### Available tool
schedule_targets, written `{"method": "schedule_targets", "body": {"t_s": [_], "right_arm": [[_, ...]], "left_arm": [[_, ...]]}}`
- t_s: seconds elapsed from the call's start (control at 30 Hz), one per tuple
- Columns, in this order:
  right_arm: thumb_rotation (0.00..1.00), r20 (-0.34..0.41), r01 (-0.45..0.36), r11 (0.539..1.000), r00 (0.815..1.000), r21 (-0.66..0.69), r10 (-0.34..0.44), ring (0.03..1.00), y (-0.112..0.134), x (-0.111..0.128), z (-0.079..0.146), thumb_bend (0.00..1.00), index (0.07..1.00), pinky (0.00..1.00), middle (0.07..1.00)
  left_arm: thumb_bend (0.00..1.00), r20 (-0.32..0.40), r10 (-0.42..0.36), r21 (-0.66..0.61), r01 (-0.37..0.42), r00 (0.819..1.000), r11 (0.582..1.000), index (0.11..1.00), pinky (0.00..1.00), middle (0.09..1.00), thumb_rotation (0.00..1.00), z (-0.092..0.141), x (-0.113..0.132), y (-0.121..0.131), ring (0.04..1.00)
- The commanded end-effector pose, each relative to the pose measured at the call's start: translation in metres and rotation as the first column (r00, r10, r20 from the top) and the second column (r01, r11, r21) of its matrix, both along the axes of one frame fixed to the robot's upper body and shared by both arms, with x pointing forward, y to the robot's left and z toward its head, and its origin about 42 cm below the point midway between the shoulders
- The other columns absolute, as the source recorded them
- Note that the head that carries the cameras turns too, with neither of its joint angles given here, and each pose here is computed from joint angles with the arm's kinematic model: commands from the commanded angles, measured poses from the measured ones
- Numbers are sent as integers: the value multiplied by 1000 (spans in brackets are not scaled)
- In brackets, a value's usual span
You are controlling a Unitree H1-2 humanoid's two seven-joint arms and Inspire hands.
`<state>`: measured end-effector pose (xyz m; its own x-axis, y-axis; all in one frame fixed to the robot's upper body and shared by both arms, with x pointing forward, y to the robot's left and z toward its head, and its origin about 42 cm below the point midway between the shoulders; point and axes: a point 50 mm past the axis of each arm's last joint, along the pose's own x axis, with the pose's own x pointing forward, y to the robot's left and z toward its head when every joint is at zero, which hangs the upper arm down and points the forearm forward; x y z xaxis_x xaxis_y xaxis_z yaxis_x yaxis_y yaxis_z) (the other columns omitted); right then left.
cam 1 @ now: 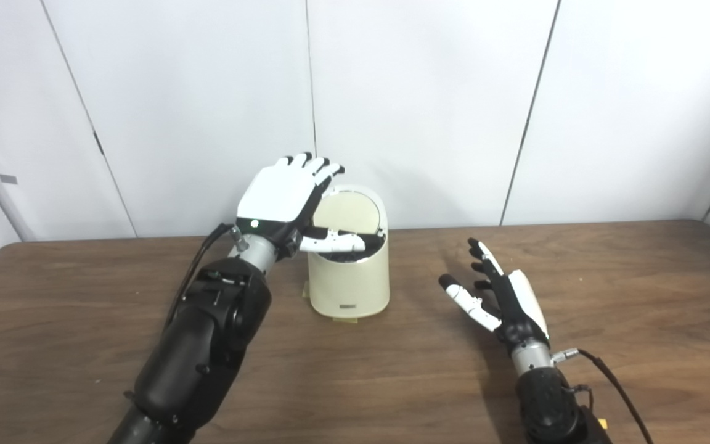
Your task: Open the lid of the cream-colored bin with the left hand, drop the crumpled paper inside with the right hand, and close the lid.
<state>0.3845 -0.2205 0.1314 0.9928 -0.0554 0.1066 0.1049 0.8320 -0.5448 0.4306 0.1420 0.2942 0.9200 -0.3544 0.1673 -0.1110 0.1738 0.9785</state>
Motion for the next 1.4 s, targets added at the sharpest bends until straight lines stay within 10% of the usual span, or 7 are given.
{"method": "schedule_targets", "body": {"t_s": [0.0,0.4,0.57,0.73,0.9,1.37], "right_arm": [[771,51,-16,1000,999,9,15,882,4,9,16,467,941,759,928],[783,59,-22,1000,998,3,22,884,5,8,16,465,945,761,934],[793,63,-23,1000,998,9,23,889,5,9,16,476,948,765,938],[793,61,-20,1000,998,5,20,874,3,9,16,479,948,746,924],[812,107,-31,999,994,-14,32,872,1,6,17,370,924,760,909],[644,186,-20,1000,982,-23,24,824,-6,7,14,219,824,711,840]], "left_arm": [[1000,107,-21,-26,24,994,999,939,1000,956,996,33,2,-4,1000],[894,126,-59,-307,96,990,947,885,960,894,1000,33,-1,16,916],[631,170,-75,-612,165,983,773,789,660,802,984,24,-8,47,776],[264,125,-105,-773,163,987,613,799,721,804,887,-12,-24,81,814],[152,71,-63,-847,94,995,523,788,720,793,740,-57,-47,100,797],[154,-3,8,-840,-7,1000,542,756,672,769,559,-125,-64,122,757]]}}
